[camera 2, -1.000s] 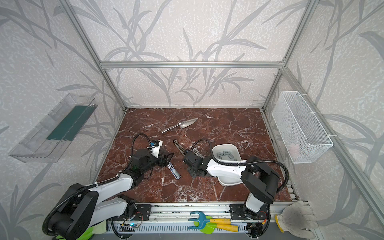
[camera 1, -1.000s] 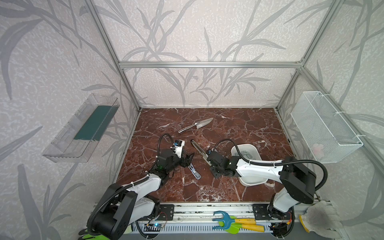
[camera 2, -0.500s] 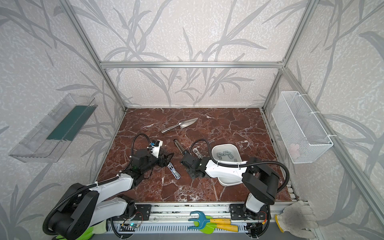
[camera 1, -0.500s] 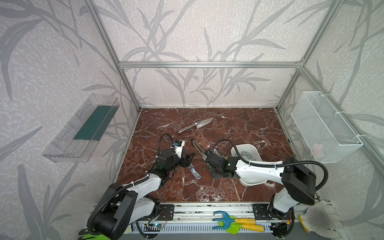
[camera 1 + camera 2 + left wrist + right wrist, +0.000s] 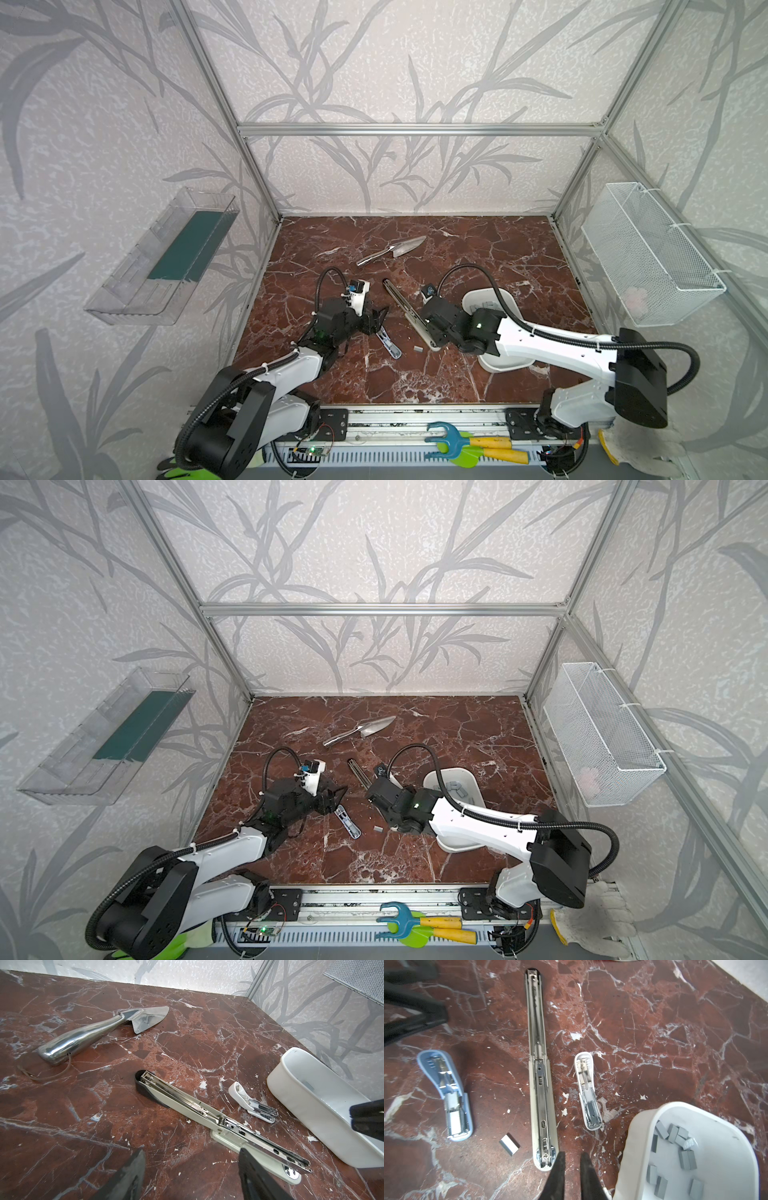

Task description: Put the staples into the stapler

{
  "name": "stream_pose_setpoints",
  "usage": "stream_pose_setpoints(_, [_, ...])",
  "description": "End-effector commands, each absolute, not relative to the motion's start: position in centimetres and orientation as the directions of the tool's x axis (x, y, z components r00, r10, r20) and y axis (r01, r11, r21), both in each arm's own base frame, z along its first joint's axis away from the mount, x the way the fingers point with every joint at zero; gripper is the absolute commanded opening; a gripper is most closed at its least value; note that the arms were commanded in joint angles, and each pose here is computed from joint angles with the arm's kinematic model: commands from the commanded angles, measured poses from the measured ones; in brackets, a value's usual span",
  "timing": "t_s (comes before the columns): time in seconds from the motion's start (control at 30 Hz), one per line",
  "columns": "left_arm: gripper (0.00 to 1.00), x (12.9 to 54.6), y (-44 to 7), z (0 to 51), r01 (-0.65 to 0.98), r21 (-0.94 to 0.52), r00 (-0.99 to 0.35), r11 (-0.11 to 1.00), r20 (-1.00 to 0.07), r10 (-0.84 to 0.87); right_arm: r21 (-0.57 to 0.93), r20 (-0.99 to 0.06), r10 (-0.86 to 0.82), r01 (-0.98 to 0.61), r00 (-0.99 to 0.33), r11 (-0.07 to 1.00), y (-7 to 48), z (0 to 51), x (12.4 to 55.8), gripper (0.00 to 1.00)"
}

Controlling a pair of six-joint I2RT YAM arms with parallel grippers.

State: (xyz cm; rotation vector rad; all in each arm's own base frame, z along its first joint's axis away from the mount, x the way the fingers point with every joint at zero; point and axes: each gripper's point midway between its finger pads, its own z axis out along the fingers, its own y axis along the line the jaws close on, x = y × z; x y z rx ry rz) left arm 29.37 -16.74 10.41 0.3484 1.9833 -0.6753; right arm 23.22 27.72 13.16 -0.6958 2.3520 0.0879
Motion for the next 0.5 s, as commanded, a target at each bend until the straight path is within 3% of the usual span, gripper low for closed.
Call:
stream_pose_setpoints(0.0, [0.72,29.4,-17.0,10.6,0.514,-0.316,-0.477,0.798,-0.878,-0.040,-0.039,-0.609,-0.528,-0.642,-0.592,0.765,30.3,11.7,20.6,0.26])
stream_pose_setpoints(0.2, [0.72,30.0,-15.7,10.8,0.444,-0.306,-0.462,0.842,-0.883,-0.077,-0.004,-0.538,-0.671,-0.795,-0.510,0.606,34.3,8.1,17.1,0.39])
stream_pose_setpoints(0.47, [0.75,29.7,-14.4,11.3,0.394,-0.300,-0.428,0.869,-0.896,-0.116,-0.043,-0.410,-0.713,-0.769,-0.569,0.638,34.6,3.9,18.4,0.46])
